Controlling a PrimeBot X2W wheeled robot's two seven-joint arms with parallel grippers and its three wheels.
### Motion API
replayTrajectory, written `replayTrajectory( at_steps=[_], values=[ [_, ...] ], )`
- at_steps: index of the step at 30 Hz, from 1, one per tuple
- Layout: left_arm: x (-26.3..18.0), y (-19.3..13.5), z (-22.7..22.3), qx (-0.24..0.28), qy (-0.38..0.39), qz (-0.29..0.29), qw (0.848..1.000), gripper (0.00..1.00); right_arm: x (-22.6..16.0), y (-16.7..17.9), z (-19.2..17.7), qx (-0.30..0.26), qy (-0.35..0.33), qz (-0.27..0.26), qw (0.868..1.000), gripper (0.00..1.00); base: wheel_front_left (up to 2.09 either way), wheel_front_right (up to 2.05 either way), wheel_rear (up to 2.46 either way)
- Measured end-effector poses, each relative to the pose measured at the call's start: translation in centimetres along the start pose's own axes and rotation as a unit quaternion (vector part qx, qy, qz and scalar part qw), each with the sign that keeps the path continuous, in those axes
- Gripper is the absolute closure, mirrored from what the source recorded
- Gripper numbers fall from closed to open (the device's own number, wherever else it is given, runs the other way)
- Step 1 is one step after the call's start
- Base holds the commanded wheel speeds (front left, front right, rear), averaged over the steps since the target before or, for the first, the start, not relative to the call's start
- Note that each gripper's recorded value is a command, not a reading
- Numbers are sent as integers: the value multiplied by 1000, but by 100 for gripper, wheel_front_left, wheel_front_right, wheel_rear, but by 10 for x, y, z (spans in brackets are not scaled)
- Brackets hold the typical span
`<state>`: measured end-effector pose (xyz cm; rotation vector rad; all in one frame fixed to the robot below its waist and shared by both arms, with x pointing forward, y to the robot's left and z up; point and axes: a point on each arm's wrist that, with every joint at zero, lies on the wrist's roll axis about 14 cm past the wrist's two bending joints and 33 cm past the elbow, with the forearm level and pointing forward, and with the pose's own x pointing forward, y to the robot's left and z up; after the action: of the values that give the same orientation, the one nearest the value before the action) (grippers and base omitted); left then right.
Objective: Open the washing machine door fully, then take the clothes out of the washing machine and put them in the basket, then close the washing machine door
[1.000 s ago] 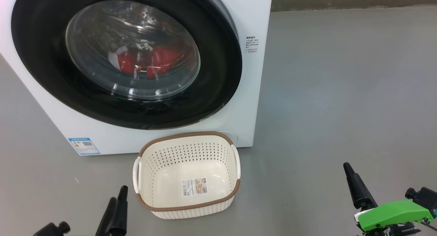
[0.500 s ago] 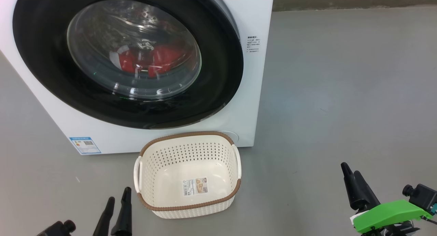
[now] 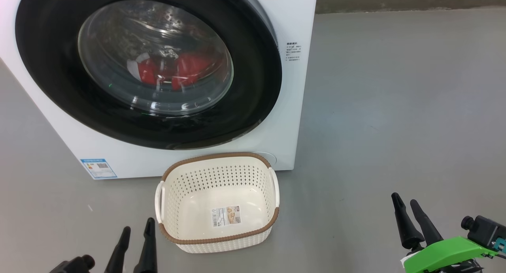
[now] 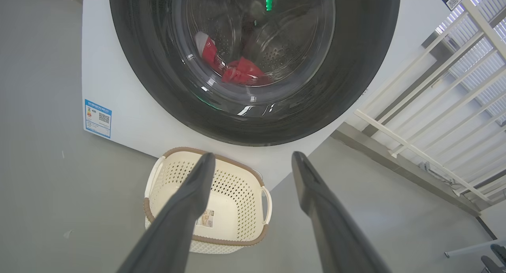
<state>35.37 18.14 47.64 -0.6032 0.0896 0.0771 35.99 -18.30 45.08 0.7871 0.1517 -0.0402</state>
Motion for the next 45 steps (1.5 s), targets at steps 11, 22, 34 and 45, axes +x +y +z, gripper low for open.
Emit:
replayTrajectory(
  at_steps=[11, 22, 34, 45],
  values=[
    [-1, -7, 5, 68, -16, -11, 997, 0, 0, 2, 3, -53, -8, 8, 999, 0, 0, 0, 0],
    [-4, -10, 4, 134, -27, -20, 990, 0, -4, -2, 5, -97, -15, 7, 995, 0, 0, 0, 0],
    [-5, -14, 7, 198, -42, -32, 979, 0, -5, 0, 11, -141, -33, 15, 989, 0, 0, 0, 0],
    [-8, -15, 4, 253, -49, -41, 965, 0, -9, -8, 14, -191, -38, 8, 981, 0, 0, 0, 0]
  ],
)
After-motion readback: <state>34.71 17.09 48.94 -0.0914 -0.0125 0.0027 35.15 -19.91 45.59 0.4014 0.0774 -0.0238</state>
